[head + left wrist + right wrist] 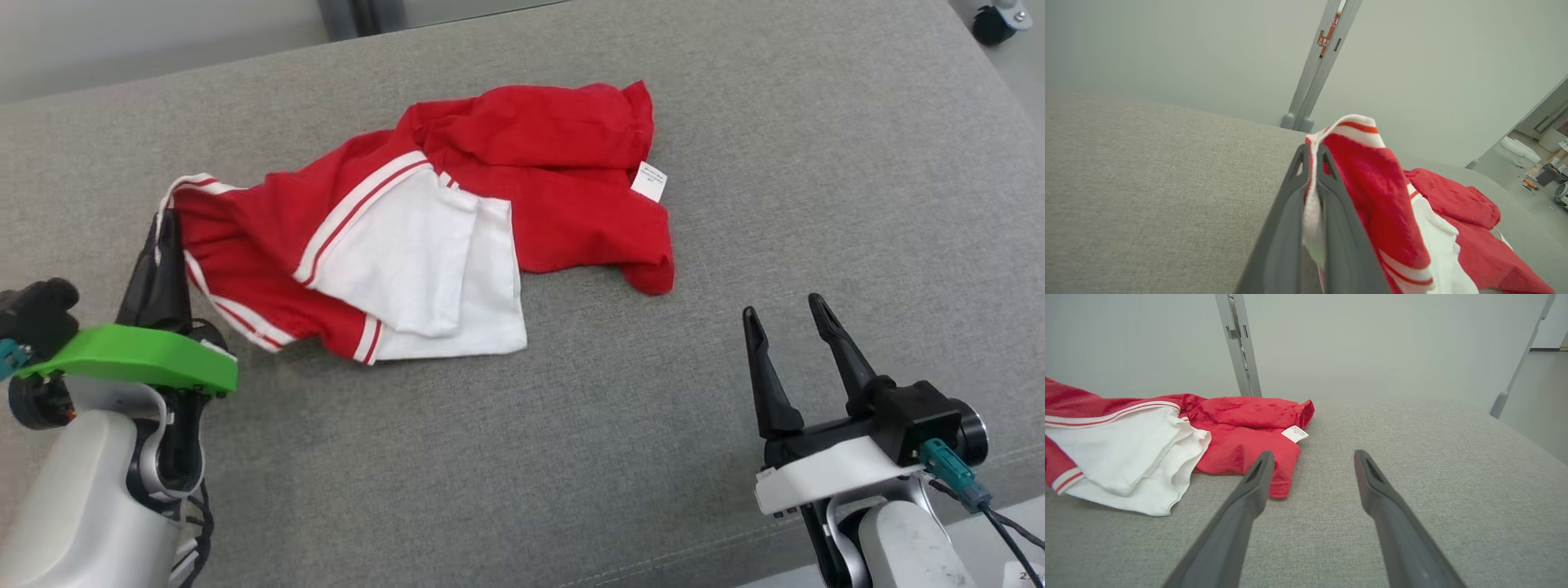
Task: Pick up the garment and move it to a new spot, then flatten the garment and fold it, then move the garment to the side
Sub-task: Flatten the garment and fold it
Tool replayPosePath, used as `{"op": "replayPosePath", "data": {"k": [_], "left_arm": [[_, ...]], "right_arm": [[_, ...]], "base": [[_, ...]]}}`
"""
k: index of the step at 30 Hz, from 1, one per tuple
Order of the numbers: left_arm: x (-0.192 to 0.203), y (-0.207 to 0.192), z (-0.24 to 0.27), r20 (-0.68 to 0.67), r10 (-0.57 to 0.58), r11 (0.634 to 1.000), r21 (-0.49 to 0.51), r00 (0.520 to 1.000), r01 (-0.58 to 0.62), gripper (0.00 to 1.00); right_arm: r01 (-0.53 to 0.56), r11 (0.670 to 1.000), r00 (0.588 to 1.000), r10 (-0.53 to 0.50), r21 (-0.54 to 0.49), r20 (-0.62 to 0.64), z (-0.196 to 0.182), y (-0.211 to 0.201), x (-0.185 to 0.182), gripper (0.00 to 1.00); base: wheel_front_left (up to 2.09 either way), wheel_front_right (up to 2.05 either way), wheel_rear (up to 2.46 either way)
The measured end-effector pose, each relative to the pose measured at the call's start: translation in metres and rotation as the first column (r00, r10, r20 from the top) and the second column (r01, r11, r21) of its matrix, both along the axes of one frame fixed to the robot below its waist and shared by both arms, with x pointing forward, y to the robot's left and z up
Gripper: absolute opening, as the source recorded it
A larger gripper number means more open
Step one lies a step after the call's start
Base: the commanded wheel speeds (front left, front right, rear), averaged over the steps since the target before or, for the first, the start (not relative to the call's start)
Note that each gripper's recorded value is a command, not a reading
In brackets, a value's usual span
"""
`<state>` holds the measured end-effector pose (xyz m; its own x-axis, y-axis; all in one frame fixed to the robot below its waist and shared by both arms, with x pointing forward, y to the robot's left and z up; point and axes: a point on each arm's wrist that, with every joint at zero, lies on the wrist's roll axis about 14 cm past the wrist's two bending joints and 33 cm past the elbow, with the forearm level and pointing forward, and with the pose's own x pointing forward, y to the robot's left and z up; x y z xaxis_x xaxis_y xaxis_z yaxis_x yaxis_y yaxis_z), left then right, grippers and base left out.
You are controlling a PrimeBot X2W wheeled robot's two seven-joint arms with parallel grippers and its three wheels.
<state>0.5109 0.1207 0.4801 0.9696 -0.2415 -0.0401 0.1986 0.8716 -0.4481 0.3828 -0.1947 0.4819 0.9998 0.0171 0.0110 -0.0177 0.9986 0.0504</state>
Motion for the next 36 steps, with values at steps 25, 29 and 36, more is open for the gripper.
{"op": "replayPosePath", "data": {"k": [25, 29, 36], "left_arm": [[-0.02, 0.063, 0.071, 0.358, 0.174, 0.912, 0.293, 0.918, -0.287, 1.0], [-0.053, 0.022, 0.045, 0.301, 0.034, 0.93, 0.341, 0.953, -0.141, 1.0], [-0.102, -0.04, -0.023, 0.093, -0.172, 0.913, 0.388, 0.981, 0.123, 1.0]], "right_arm": [[-0.084, 0.996, 0.996, 0.084, -0.002, -0.024, -0.011, 0.027, 0.013, 1.0], [-0.108, 0.994, 0.994, 0.108, 0.004, -0.019, -0.01, 0.035, 0.015, 1.0], [-0.138, 0.99, 0.99, 0.138, 0.009, -0.01, -0.008, 0.046, 0.016, 1.0]], "base": [[0.0, 0.0, 0.0], [0.0, 0.0, 0.0], [0.0, 0.0, 0.0]]}}
